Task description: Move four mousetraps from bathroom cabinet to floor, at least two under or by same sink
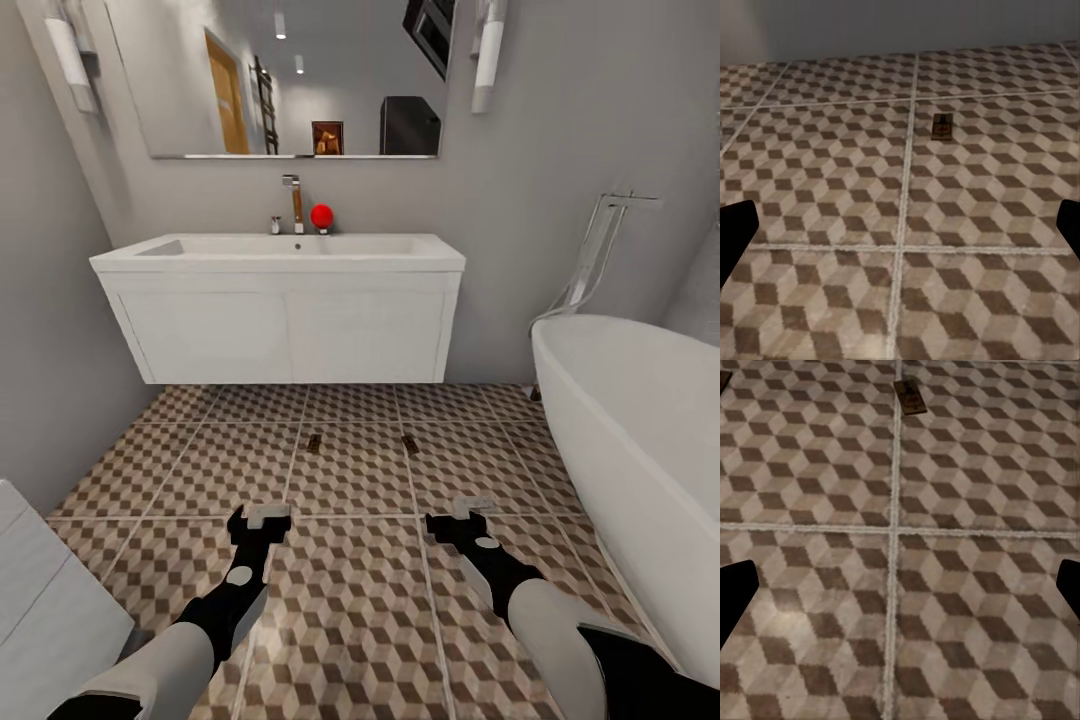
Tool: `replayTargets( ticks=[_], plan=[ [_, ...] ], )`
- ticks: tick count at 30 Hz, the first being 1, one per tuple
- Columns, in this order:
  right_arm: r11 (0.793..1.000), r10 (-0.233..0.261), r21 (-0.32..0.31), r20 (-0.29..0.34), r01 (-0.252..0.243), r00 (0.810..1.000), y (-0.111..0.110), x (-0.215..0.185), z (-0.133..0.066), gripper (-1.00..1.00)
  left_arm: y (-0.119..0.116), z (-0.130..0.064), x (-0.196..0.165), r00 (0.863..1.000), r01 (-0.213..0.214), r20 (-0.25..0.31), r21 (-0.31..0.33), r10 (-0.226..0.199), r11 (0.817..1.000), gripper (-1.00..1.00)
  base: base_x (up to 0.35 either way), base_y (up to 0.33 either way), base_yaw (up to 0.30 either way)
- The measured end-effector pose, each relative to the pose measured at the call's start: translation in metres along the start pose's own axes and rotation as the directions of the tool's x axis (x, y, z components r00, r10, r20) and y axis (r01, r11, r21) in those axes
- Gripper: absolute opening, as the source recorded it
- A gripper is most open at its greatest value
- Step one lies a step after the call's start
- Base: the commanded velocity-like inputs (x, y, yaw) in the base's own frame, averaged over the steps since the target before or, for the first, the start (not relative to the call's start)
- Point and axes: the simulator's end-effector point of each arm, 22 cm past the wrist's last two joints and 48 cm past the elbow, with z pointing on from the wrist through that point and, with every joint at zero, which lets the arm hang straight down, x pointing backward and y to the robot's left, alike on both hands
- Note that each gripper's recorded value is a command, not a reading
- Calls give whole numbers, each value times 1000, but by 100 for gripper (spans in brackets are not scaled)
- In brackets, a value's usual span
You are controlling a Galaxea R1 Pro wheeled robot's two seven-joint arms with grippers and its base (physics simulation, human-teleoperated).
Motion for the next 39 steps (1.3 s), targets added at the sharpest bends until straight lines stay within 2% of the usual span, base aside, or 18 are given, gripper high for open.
replayTargets(
  ticks=[15, 25, 29, 39],
  plan=[
    [1000, -7, -1, 50, 7, 999, 0, -32, -18, 100, 9, -8, -37, 999, 4, 52, -9, -3, 1000, 100, 0, 0, 0],
    [1000, -2, 10, 89, 1, 996, -6, -56, -31, 100, 26, -11, -50, 999, -18, 32, -26, 19, 999, 100, 0, 0, 0],
    [999, -1, 34, 105, -2, 994, -13, -65, -36, 100, 35, -12, -55, 999, -33, 18, -23, 33, 999, 100, 0, 0, 0],
    [992, -4, 126, 146, -15, 989, -36, -88, -52, 100, 51, -14, -82, 998, -54, 30, 18, 53, 998, 100, 0, 0, 0]
  ],
)
